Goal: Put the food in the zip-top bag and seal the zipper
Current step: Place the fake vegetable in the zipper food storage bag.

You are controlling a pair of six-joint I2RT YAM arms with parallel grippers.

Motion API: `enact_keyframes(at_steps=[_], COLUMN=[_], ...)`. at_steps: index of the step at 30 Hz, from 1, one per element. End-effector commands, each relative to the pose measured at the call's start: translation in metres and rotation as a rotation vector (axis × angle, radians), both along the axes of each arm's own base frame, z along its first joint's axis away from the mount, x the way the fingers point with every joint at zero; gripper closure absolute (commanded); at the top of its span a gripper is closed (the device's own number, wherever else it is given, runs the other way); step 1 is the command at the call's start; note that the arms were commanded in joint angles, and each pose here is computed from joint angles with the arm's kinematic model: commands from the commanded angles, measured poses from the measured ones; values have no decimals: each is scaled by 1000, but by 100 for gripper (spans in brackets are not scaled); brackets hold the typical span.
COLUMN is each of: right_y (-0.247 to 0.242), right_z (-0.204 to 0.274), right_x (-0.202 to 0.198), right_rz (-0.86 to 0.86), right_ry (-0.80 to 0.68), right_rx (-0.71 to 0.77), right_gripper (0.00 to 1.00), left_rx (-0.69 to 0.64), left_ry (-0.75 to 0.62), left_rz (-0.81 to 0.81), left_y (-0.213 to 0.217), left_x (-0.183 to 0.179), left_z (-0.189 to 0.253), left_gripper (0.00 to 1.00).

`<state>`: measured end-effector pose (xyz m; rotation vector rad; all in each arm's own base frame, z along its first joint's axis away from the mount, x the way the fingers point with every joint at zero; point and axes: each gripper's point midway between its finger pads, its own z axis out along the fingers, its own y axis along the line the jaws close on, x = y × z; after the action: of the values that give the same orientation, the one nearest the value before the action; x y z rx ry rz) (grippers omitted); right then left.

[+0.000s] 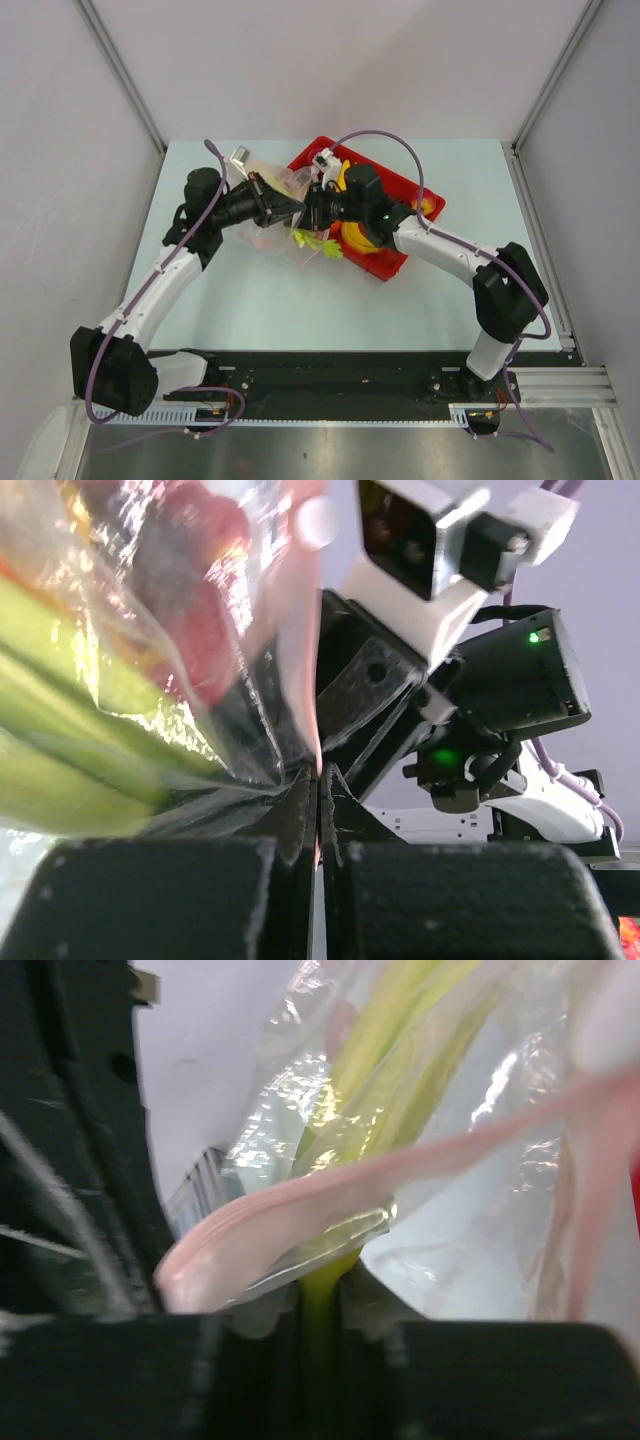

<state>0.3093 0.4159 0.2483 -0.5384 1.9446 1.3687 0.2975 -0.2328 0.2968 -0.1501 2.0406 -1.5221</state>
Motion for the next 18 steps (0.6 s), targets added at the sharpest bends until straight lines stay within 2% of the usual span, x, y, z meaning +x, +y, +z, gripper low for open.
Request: enact_keyframes(at_steps=[1, 3, 5, 6, 9, 14, 18], right_y=[13, 7, 0, -2, -11, -39, -70], right_z=[19, 17, 10, 16, 45, 94, 120], right_x=[4, 2, -4, -9, -22, -45, -48], right_rz=[-5, -9, 22, 49, 123, 207, 191], right_ry=[-89, -101, -126, -142, -249, -371, -381], right_rx=[-23, -61, -105, -116, -123, -142, -123], right_gripper=[67, 59, 45, 30, 9, 5, 2], left_rx=[-48, -54, -67, -71, -71, -55, -32], left_ry=[-47, -46, -40, -49, -54, -47, -62], left_rz=[-19, 4, 22, 22, 22, 22, 16], left_y=[-2, 4, 9, 10, 13, 17, 19], left_x=[-4, 0, 5, 5, 5, 2, -6], left_z=[26, 30, 34, 38, 39, 27, 21], left_gripper=[100, 100, 100, 100, 99, 100, 100])
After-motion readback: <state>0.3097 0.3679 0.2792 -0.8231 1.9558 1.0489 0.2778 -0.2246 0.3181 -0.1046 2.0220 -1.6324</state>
